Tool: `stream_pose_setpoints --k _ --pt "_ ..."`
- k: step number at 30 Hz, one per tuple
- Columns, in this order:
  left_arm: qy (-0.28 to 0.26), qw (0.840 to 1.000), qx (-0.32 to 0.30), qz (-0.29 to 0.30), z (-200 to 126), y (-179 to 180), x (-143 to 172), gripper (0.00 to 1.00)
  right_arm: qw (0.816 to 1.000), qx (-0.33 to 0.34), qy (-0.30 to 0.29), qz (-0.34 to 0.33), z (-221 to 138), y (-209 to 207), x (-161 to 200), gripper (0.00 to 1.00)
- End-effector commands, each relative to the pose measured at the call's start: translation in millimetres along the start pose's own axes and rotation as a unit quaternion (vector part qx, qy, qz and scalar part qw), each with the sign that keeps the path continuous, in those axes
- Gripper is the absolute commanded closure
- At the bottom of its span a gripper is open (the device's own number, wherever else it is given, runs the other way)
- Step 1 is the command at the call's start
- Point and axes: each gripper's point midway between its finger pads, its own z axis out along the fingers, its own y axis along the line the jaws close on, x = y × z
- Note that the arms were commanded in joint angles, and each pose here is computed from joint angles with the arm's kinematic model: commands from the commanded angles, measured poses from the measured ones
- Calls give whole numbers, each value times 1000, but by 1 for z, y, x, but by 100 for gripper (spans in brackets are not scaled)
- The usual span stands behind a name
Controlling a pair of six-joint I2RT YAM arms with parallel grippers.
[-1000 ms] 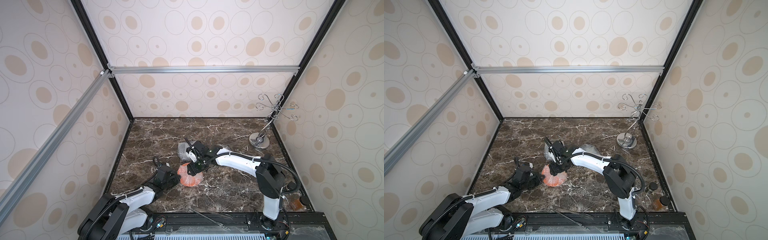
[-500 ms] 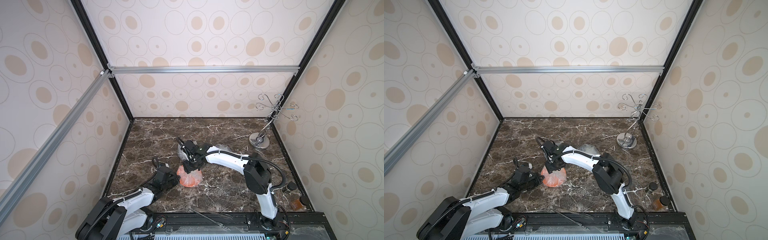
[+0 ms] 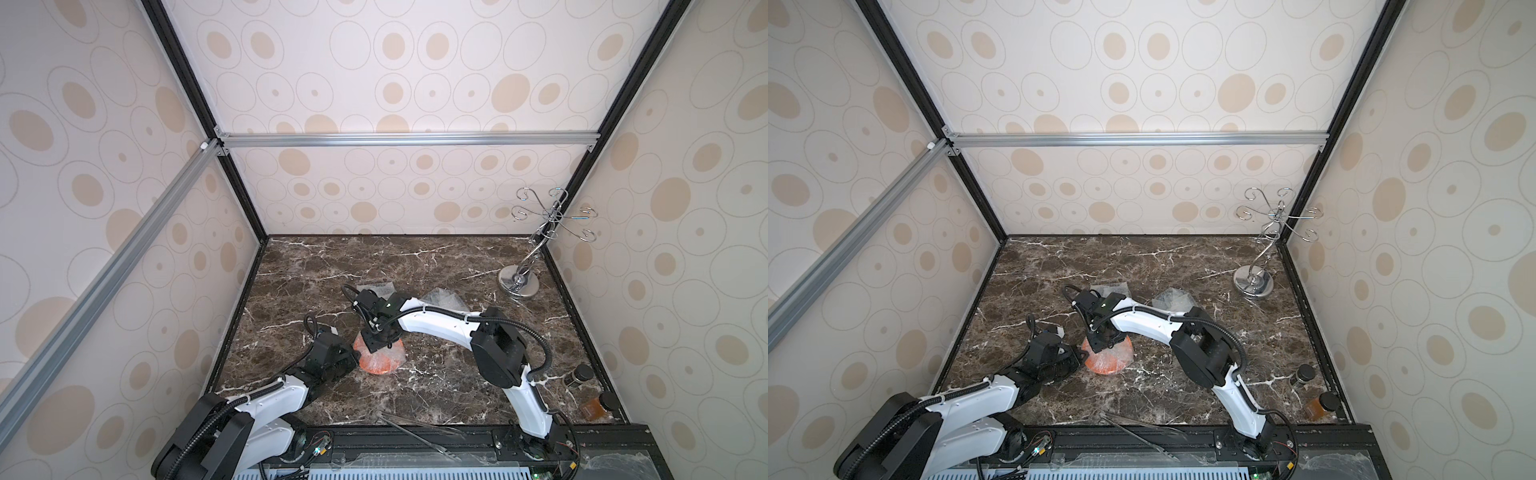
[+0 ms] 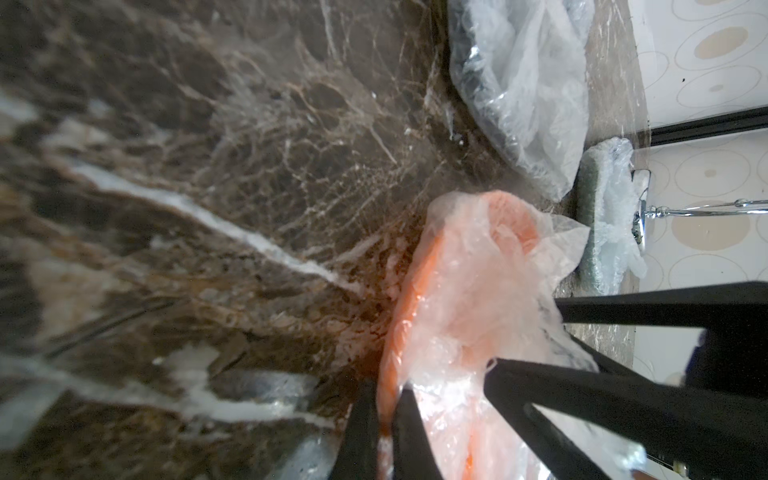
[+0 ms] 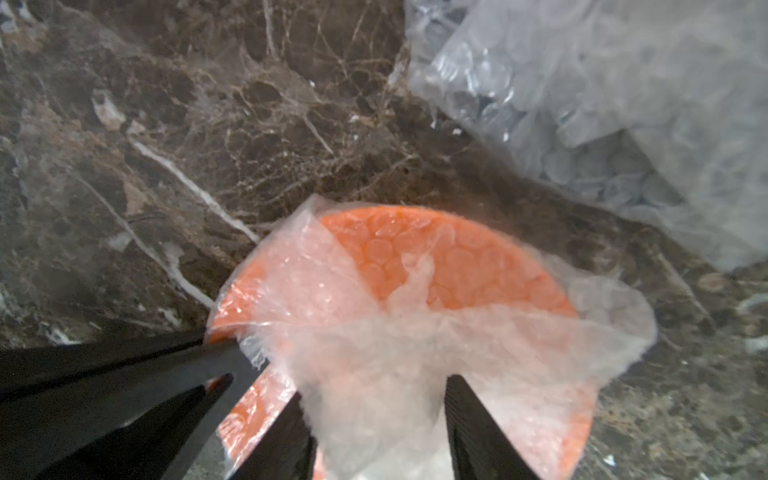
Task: Unpack dinner plates from bubble wrap
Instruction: Unwrap the bubble wrap at the center of the board.
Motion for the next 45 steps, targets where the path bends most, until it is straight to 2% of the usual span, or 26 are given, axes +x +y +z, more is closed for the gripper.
stream_pose_setpoints --k 1,9,11,17,22,31,35,39,45 --pt "9 999 -45 -1 2 24 9 100 1000 15 2 8 6 -1 5 59" --pt "9 999 -45 -2 3 24 9 100 1000 -2 -8 3 7 10 5 95" --pt "8 999 -46 -2 3 24 9 100 1000 -12 -14 6 4 13 3 100" --pt "7 998 -56 -6 3 29 10 100 997 -63 -30 21 -12 28 -1 100" --pt "8 997 -70 -6 3 35 10 100 989 -132 -44 47 -33 43 -7 100" --pt "11 996 -92 -7 3 46 13 100 959 -254 -65 109 -72 44 -20 100" --pt "12 995 -100 -8 3 49 14 100 934 -320 -74 140 -84 46 -26 100" --pt "13 994 -108 -8 2 52 15 100 929 -336 -73 134 -94 50 -25 100" --pt "12 993 -118 -10 1 56 15 100 906 -389 -79 147 -108 58 -32 100"
